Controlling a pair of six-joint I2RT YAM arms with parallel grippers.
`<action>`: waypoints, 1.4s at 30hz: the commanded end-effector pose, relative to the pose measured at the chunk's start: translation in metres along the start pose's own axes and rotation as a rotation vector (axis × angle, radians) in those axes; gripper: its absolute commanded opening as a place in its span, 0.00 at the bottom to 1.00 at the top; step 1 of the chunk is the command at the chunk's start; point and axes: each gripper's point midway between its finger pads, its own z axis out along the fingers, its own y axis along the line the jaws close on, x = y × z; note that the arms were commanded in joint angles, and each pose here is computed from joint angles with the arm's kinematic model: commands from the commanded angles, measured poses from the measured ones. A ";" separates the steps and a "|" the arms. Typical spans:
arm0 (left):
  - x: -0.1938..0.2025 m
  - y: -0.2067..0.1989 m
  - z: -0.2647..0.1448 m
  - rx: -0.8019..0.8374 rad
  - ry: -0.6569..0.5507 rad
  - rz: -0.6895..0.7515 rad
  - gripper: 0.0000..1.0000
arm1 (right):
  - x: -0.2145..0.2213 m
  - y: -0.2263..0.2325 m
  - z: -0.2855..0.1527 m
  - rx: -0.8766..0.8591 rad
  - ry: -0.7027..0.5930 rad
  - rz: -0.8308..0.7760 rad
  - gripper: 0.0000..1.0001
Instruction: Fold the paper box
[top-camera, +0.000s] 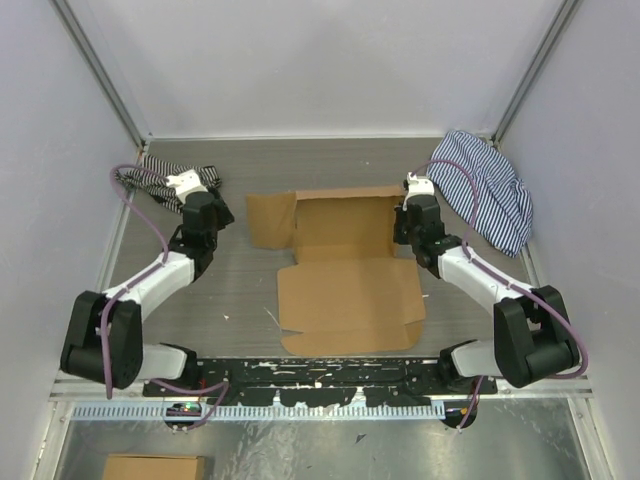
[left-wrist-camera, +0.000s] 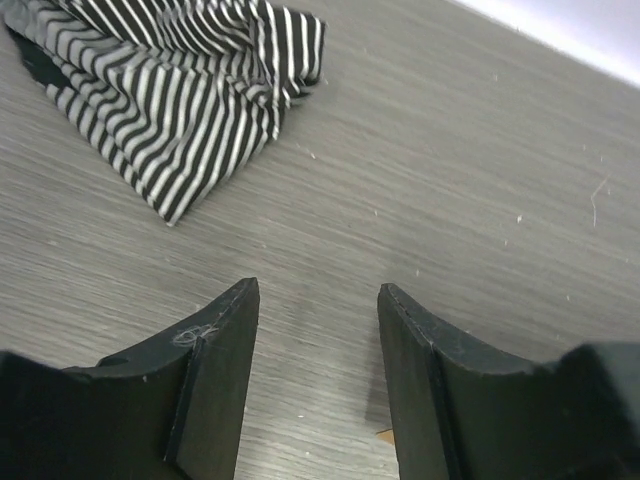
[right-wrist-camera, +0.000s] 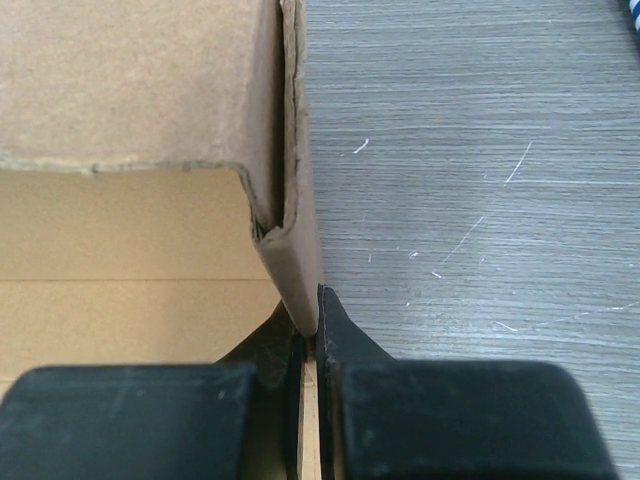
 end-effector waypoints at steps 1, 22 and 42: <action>0.011 -0.021 0.007 0.105 0.013 -0.060 0.57 | -0.005 0.015 -0.006 -0.087 -0.014 0.025 0.01; 0.029 -0.066 -0.054 0.427 0.081 -0.193 0.47 | 0.005 0.010 0.013 -0.033 0.058 0.043 0.01; 0.054 -0.131 -0.128 0.628 0.123 0.006 0.50 | 0.010 0.013 0.014 -0.043 0.066 0.050 0.01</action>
